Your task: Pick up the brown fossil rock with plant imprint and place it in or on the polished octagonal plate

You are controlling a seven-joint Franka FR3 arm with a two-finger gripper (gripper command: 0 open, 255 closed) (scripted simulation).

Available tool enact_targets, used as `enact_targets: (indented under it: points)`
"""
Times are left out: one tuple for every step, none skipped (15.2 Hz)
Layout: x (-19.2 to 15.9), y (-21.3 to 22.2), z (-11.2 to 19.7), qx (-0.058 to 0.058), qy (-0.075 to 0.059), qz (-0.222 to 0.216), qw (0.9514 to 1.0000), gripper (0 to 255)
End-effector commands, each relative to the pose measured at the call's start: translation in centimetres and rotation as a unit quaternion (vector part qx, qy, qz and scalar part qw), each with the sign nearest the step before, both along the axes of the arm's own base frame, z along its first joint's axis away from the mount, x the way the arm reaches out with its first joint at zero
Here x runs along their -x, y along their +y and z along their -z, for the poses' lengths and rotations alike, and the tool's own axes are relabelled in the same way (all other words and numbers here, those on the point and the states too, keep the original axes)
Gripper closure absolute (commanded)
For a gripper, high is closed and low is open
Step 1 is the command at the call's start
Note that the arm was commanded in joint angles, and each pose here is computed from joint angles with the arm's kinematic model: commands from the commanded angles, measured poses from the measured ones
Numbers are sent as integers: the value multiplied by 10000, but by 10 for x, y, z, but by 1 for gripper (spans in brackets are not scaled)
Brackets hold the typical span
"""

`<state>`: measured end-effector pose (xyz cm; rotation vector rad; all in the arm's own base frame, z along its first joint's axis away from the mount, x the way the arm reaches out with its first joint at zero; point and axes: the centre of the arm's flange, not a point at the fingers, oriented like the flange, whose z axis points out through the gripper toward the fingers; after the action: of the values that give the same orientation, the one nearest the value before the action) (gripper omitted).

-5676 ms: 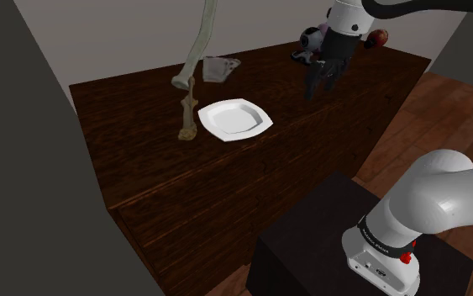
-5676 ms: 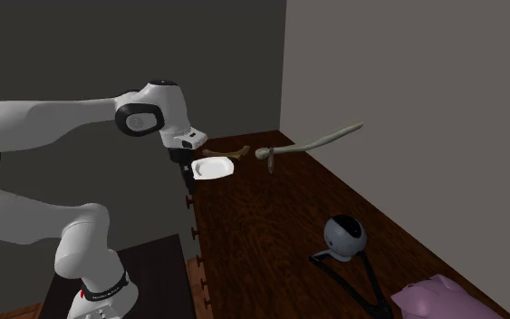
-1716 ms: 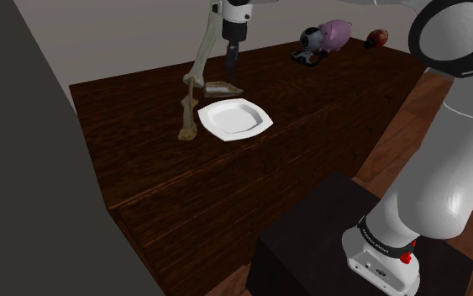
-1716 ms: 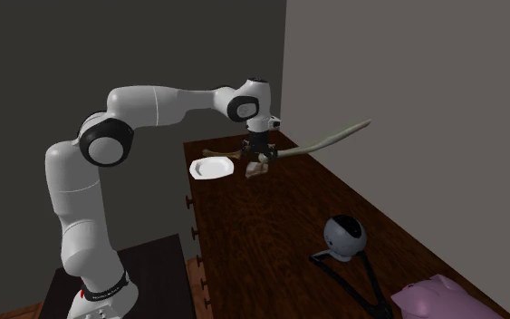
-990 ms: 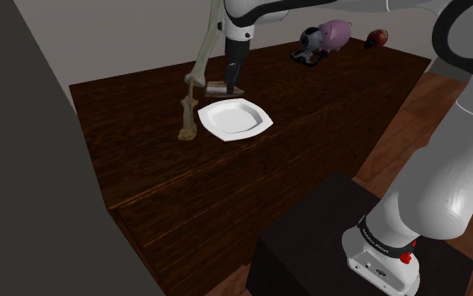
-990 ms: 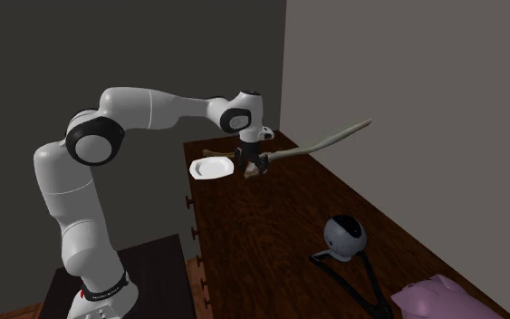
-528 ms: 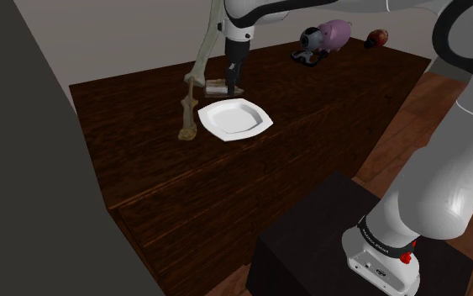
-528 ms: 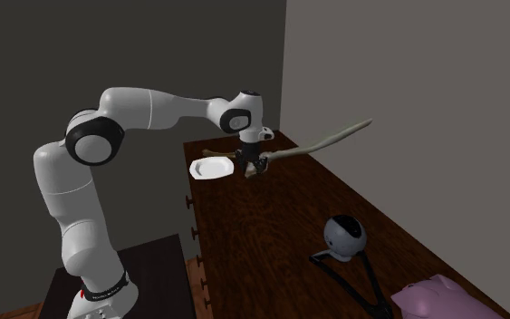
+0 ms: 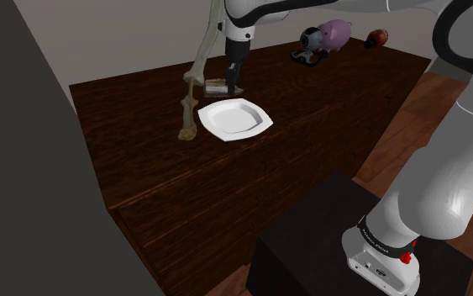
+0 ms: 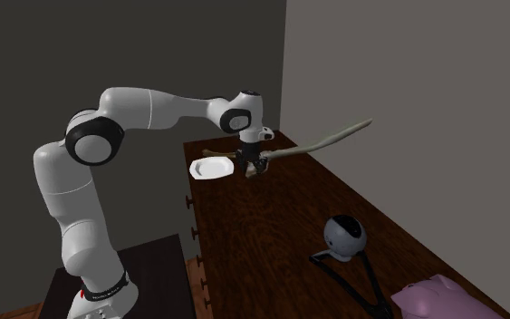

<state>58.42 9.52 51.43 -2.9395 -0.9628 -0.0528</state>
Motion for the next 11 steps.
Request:
enact_targets:
  points:
    - [0, 2, 1, 0, 11, -11, 10000, 255]
    - [0, 2, -4, 0, 11, -11, 10000, 255]
    - [0, 2, -10, 0, 11, -11, 10000, 255]
    - [0, 2, -15, 0, 11, -11, 10000, 255]
    - [0, 2, -20, 0, 11, -11, 10000, 255]
    - [0, 2, -25, 0, 11, -11, 10000, 255]
    - [0, 2, -31, 0, 11, -11, 10000, 255]
    - [0, 2, -36, 0, 11, -11, 10000, 255]
    - [0, 2, -41, 0, 11, -11, 10000, 255]
    - [0, 2, -46, 0, 11, -11, 10000, 255]
    - [0, 2, -52, 0, 11, -11, 10000, 255]
